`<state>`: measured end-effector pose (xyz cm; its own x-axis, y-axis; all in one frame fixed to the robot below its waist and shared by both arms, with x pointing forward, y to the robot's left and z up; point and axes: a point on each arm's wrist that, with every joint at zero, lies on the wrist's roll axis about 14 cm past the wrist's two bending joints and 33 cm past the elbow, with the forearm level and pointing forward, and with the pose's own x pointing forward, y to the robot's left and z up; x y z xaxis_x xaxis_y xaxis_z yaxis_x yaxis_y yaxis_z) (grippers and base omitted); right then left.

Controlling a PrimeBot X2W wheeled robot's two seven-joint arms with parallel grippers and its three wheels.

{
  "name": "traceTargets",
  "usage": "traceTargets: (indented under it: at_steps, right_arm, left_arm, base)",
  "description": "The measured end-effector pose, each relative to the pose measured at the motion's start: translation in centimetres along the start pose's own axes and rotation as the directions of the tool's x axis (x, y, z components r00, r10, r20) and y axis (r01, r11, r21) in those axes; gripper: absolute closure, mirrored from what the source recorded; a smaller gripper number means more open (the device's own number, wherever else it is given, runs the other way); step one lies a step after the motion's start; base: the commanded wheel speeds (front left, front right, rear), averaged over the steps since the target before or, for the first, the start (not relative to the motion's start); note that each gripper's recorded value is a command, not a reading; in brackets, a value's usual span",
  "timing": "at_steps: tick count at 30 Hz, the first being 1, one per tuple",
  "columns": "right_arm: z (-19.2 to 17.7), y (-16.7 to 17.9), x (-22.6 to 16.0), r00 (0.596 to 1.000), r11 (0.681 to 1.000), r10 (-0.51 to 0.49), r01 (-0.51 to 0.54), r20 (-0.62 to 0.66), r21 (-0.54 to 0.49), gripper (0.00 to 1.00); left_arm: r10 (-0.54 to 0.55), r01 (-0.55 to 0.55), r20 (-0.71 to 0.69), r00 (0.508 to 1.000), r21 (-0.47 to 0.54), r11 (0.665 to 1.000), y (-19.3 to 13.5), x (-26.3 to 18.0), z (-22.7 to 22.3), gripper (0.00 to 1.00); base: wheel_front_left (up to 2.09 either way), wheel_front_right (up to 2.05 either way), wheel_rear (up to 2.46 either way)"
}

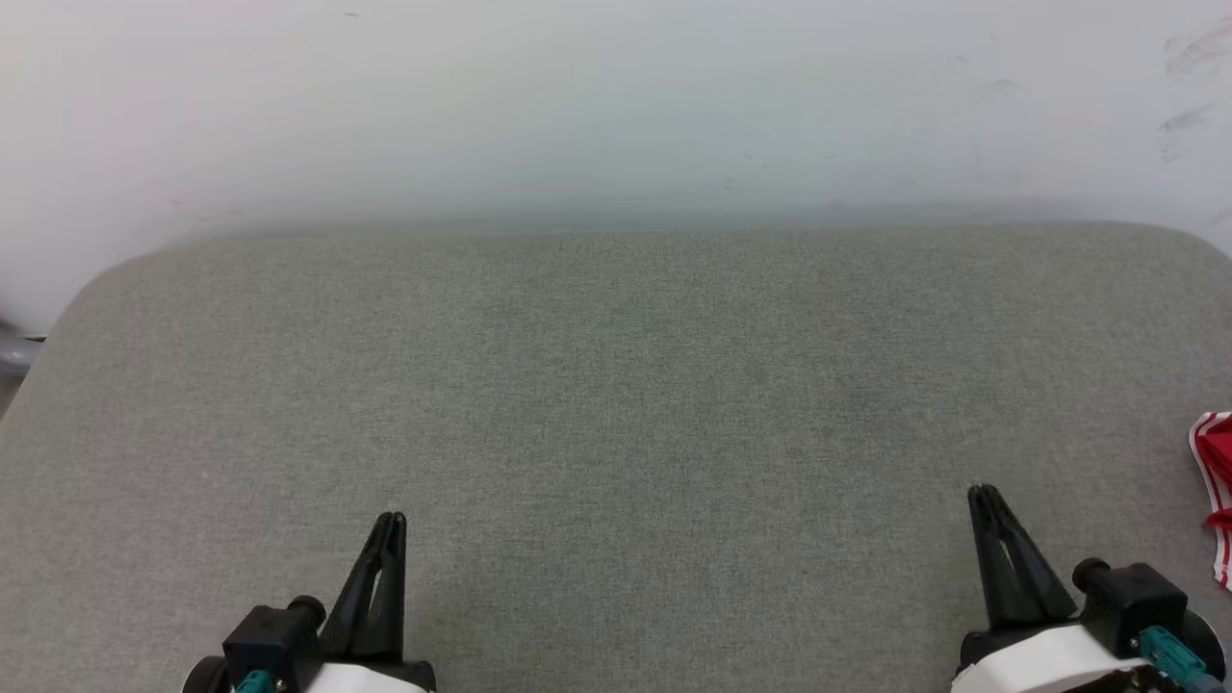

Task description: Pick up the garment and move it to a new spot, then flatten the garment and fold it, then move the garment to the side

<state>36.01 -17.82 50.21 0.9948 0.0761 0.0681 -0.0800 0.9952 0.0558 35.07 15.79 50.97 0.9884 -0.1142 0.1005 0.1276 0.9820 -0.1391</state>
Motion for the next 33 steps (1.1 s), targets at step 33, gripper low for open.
traceTargets:
  at_steps: [33]
  right_arm:
    - [-1.2,-2.2,0.4,0.989,0.817,-0.116,0.147,-0.091,0.558,1.00]
  left_arm:
    - [0.124,-0.152,-0.088,0.988,-0.535,0.831,2.8,0.7,-1.4,1.00]
  base:
    - [0.00,0.00,0.00]
